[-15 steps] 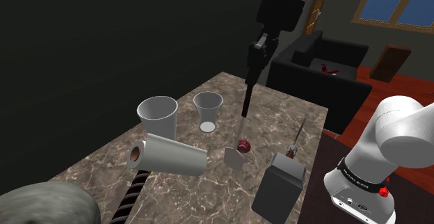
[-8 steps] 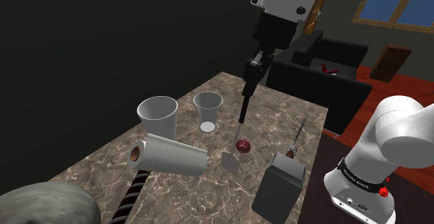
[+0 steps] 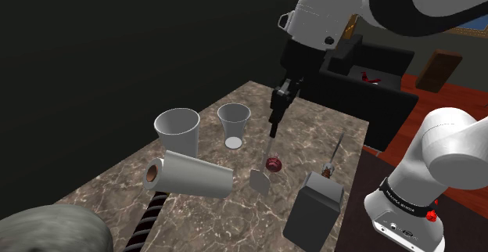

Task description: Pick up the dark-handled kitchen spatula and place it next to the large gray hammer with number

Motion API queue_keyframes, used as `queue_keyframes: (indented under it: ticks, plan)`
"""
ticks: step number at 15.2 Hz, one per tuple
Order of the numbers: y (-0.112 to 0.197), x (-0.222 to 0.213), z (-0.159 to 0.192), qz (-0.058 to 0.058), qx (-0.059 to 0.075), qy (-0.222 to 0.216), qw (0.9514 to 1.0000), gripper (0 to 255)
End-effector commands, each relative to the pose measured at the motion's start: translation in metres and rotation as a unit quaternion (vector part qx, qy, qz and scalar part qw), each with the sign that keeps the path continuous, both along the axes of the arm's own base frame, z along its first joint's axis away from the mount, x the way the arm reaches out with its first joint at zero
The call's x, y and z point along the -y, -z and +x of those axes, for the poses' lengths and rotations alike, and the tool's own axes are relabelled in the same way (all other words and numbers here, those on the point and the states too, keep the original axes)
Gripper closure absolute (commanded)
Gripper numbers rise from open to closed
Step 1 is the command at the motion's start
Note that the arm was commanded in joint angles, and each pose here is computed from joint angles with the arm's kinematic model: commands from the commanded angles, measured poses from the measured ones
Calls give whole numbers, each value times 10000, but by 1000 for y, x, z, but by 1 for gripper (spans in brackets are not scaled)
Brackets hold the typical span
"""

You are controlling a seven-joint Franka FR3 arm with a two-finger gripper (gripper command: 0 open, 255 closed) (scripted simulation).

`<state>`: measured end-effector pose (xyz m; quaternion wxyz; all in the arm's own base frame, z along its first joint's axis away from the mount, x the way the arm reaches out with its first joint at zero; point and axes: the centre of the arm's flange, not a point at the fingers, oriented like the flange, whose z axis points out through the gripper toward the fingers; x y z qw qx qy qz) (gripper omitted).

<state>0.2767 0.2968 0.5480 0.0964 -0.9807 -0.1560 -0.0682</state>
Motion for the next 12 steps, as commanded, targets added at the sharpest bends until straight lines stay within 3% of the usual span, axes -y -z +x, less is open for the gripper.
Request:
queue_keyframes:
  ticks: [1, 12]
  plan:
    - [18, 2, -1, -46, -67, -7, 10000, 255]
    - [76, 2, -1, -46, -67, -7, 10000, 255]
